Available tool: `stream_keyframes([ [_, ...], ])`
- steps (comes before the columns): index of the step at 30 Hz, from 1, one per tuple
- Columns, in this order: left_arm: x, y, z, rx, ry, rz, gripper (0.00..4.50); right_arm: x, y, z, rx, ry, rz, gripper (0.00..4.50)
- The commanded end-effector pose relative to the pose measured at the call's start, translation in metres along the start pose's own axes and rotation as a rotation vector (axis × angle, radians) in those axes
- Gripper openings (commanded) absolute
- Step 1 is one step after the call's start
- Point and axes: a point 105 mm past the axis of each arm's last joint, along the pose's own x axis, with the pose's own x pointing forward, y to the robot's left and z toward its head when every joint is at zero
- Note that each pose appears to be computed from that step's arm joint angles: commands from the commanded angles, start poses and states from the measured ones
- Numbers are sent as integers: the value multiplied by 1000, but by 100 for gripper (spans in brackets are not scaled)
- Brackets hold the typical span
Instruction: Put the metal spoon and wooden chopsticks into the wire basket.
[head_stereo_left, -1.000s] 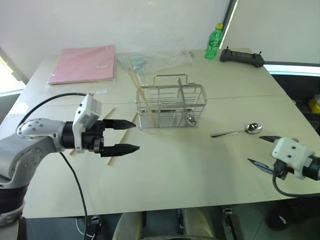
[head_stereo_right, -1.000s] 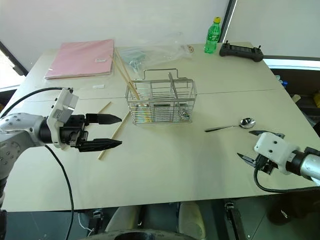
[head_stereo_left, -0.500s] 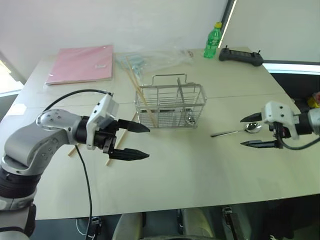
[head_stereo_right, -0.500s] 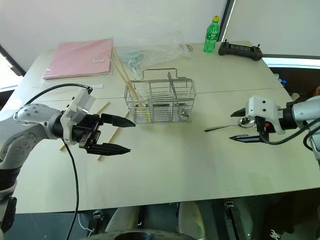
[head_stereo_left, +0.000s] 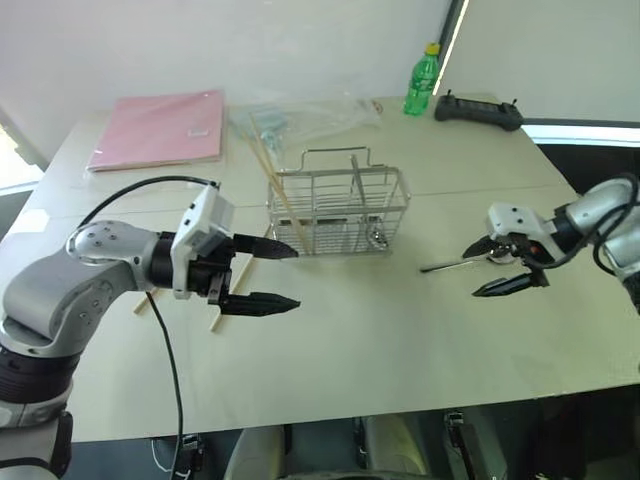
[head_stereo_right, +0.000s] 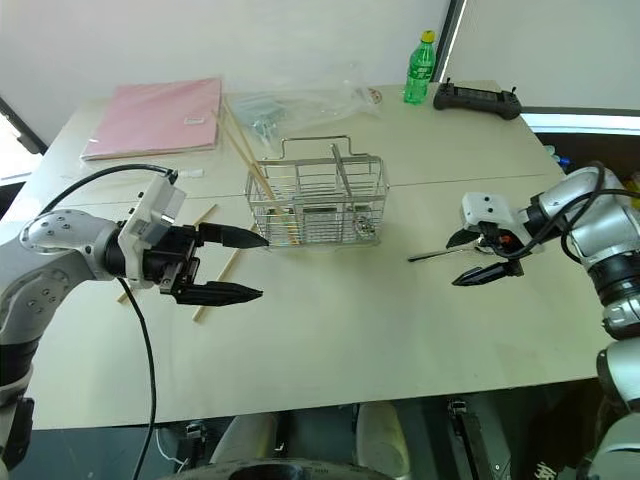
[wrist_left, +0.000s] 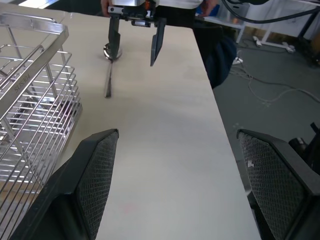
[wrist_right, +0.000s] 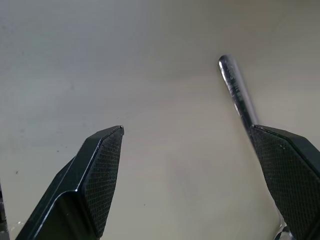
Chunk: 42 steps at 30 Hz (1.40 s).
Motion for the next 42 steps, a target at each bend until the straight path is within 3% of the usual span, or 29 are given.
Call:
stream_keyframes([
  [1,-4,-3,11,43,-18,16,399,1,-12,-4,-57,62,-35,418],
  [15,-7,-1,17,50,-18,39,399,10,-38,-17,69,80,-140,418],
  [32,-10,-6,20,51,-5,24,399,8,-36,-25,119,70,-149,418],
  [34,-10,-8,20,51,0,15,404,9,-36,-26,120,69,-148,365],
  [36,-10,-8,20,52,3,11,404,10,-35,-27,121,67,-149,285],
  [41,-9,-6,21,58,3,6,404,11,-34,-28,123,55,-147,21],
  [42,-9,-6,22,59,3,6,404,11,-34,-28,123,55,-152,10],
])
